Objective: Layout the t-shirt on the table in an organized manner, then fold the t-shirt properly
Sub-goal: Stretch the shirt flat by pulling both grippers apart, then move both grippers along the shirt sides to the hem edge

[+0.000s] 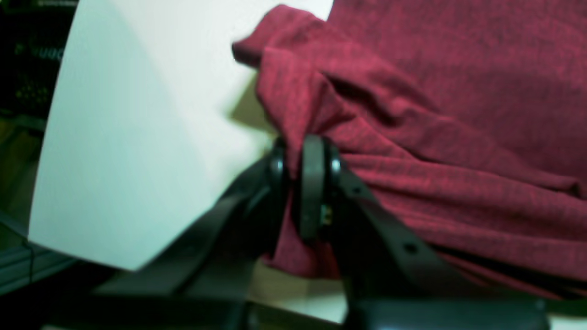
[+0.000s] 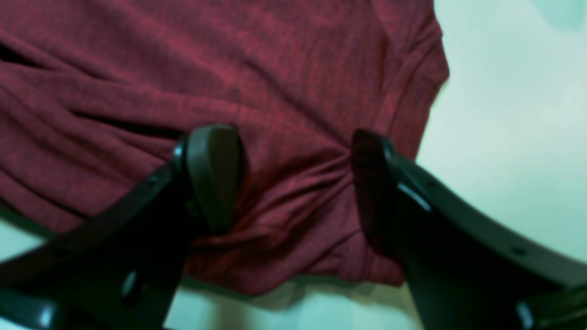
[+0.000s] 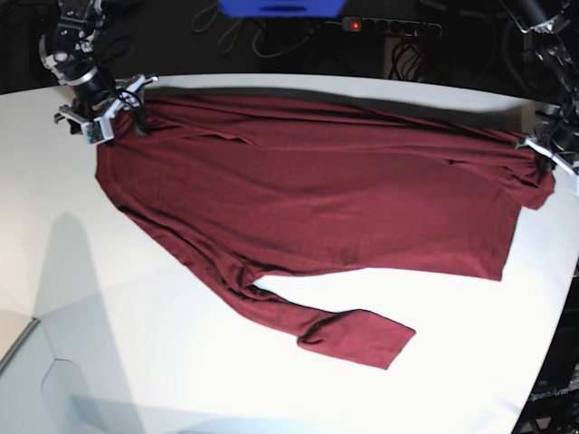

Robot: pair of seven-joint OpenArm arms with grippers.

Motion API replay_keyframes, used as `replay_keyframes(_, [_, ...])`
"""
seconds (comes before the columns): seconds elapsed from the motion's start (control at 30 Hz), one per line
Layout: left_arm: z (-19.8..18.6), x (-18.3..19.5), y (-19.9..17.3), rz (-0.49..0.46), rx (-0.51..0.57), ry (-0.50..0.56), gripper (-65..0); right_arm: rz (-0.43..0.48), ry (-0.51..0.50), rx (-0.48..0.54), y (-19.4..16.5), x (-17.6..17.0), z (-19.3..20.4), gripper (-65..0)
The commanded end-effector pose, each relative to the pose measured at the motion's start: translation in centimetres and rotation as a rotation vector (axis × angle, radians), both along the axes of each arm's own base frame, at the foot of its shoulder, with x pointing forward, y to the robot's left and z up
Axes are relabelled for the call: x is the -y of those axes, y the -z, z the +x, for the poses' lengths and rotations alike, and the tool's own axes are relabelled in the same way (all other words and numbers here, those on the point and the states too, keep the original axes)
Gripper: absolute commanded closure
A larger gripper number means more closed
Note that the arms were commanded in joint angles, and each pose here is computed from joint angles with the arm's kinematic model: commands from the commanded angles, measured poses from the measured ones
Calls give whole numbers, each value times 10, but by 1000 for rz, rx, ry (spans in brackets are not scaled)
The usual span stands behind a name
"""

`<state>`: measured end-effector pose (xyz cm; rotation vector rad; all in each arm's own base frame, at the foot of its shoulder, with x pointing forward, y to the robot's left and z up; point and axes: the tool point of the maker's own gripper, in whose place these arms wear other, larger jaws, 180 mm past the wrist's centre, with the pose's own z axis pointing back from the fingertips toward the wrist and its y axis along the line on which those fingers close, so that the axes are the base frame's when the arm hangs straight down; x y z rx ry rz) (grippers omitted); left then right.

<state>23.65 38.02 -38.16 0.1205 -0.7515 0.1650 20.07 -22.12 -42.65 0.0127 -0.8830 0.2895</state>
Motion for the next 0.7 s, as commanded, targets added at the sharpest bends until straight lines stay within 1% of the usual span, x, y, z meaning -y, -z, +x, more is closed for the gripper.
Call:
replay_keyframes(0.0, [8,-13,-17,41,46,-9,-2,-30,0,2,-4,7,1,-389])
replay_keyframes(0.1, [8,-12,-17,39,46,-9,-1,-33,-4,11,-7,6,3,-389])
replay_keyframes(0.33, [6,-4,-10,22,34,-7,-12,-52,-16,73,-28,2,13,-389])
replay_keyframes(0.4, [7,-4,-11,18,41,-7,-64,-60,-19,99,-37,1,18,-389])
replay_keyframes(0.47, [7,-4,-11,17,42,-11,-151,-70,-25,122,-45,0,22,-390])
replay_keyframes(0.5, [7,-4,-11,17,42,-11,-204,-66,-23,128,-47,-2,23,-391])
replay_keyframes(0.6, [7,2,-9,3,48,-13,-323,-69,-26,143,-52,-4,26,-391])
replay_keyframes(0.63, [7,4,-9,2,52,-12,-353,-72,-28,159,-57,-4,30,-391])
replay_keyframes(0.67, [8,4,-10,5,55,-10,-368,-73,-28,174,-61,-5,34,-391])
